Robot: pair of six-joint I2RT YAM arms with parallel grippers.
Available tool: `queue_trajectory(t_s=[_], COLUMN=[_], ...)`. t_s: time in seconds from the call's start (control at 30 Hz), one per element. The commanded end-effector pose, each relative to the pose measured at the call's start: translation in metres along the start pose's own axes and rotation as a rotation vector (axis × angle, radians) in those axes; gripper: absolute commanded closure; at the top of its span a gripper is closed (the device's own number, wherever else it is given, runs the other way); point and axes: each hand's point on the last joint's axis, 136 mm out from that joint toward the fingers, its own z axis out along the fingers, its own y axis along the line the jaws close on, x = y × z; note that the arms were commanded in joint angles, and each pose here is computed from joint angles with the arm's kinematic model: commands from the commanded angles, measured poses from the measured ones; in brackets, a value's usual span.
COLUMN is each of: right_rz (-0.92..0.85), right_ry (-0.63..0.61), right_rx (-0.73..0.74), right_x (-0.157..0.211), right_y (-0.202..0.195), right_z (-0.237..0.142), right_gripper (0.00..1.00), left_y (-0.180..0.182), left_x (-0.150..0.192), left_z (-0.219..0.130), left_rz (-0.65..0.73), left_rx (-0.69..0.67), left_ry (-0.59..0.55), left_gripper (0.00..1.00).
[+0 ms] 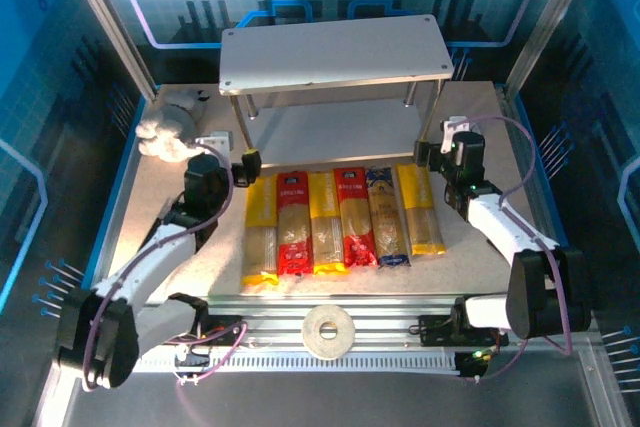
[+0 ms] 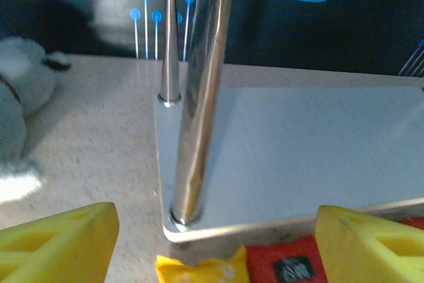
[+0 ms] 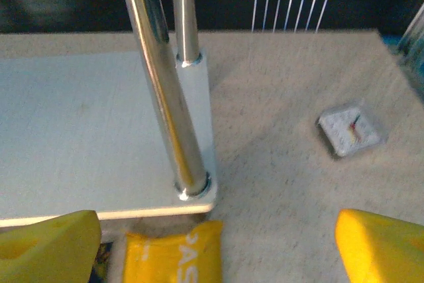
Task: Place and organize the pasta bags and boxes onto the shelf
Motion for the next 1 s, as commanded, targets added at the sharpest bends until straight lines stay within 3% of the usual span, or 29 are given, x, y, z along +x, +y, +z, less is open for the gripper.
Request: queue_trajectory(t_s=[0.0, 0.13, 0.37, 0.57, 0.8, 0.97], right_rz=[0.081, 0.121, 0.041, 0.023, 0.035, 0.051], right_ry=[0.392, 0.518, 0.708, 0.79, 0.835, 0.881], right_rx=[0.069, 0.04, 0.092, 0.152, 0.119, 0.2], right_x=[0.086, 0.121, 0.16, 0.175, 0.181, 0.19], right_y=[0.0, 0.018, 0.028, 0.02, 0.031, 0.017], right_z=[-0.02, -0.037, -0.048, -0.043, -0.028, -0.025], right_gripper=[0.03, 0.02, 0.0, 0.0, 0.0, 0.0], left_y=[0.015, -0.005, -0.01, -0.007, -0.002, -0.001], left_x=[0.045, 0.033, 0.019, 0.023, 0.02, 0.017], left_z=[-0.012, -0.02, -0.024, -0.032, -0.038, -0.038], left_rz=[-0.132, -0.148, -0.179, -0.184, -0.16, -0.152], left_rx=[-0.083, 0.025, 0.027, 0.022, 0.0, -0.004], left_ry=[0.18, 0.182, 0.207, 0.212, 0.19, 0.177], left_gripper=[0.06, 0.07, 0.05, 0.04, 0.03, 0.03])
